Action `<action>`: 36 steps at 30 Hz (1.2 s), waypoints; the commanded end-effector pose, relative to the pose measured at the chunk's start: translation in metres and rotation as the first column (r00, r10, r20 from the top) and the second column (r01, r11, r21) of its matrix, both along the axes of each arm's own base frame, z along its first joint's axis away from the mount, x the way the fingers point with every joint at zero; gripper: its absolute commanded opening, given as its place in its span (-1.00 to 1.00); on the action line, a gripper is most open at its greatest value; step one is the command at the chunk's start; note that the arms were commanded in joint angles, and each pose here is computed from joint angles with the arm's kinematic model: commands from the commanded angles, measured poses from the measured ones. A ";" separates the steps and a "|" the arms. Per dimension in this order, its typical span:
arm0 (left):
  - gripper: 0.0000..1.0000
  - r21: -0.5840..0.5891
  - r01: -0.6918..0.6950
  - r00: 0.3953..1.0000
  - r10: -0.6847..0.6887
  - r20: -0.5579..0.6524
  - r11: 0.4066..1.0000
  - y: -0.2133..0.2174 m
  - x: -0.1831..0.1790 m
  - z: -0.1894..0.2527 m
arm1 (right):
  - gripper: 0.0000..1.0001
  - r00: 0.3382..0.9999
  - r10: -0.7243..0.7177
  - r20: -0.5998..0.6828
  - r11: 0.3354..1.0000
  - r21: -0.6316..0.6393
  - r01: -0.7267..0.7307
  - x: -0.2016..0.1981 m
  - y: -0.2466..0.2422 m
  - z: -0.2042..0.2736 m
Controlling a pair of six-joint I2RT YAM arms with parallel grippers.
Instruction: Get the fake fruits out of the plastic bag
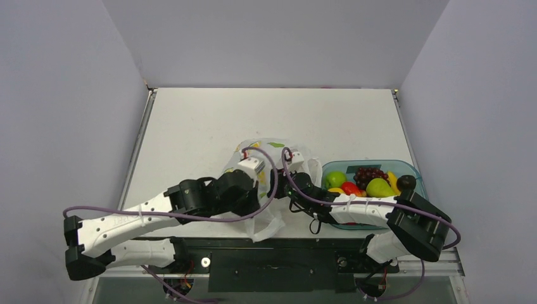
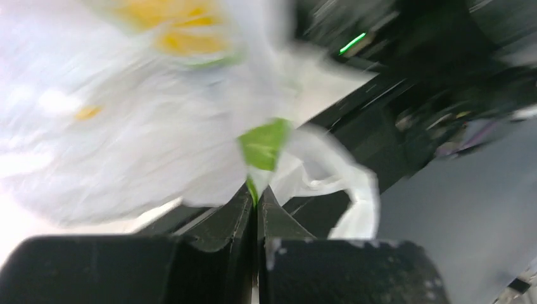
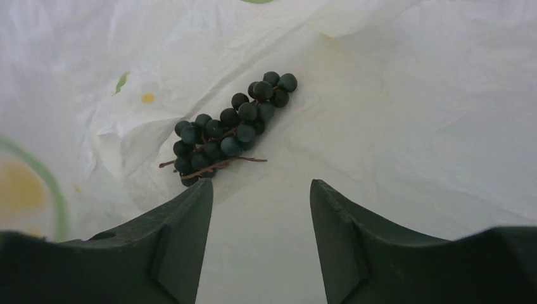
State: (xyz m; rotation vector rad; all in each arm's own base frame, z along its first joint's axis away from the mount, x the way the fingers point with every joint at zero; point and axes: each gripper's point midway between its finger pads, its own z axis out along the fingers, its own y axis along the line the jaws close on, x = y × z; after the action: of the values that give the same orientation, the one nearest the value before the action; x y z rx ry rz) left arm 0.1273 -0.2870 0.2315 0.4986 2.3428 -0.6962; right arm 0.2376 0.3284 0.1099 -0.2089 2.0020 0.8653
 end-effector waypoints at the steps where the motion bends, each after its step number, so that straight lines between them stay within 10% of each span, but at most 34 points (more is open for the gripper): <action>1: -1.00 0.053 -0.185 0.970 0.191 -0.148 0.981 0.070 -0.028 -0.056 | 0.13 0.993 0.083 0.080 0.997 -0.010 -0.082 -0.003 0.008 0.016; 10: -0.97 -0.234 -0.298 0.933 0.231 -0.277 0.925 0.112 -0.058 -0.057 | 0.57 0.976 0.197 0.091 0.980 0.016 -0.199 -0.017 0.062 0.019; 16: -0.05 -0.400 -0.188 0.977 0.130 -0.169 0.897 0.103 -0.056 0.008 | 0.53 0.983 0.171 0.061 0.984 0.038 -0.173 -0.006 0.068 0.010; 25: 0.31 -0.207 -0.347 0.931 0.363 0.046 0.915 0.186 -0.027 0.090 | 0.56 0.977 0.204 0.061 0.979 0.020 -0.205 -0.004 0.056 0.000; 36: 0.53 0.098 -0.544 0.838 0.534 0.116 0.833 0.172 0.030 0.016 | 0.57 0.963 0.259 0.067 0.965 0.026 -0.262 -0.009 0.066 -0.003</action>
State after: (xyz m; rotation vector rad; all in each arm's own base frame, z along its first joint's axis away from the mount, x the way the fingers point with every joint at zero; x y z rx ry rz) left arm 0.1281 -0.1150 0.2817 -0.0541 2.2444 -0.4400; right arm 0.2291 0.3803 0.0891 -0.4544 2.0119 0.9667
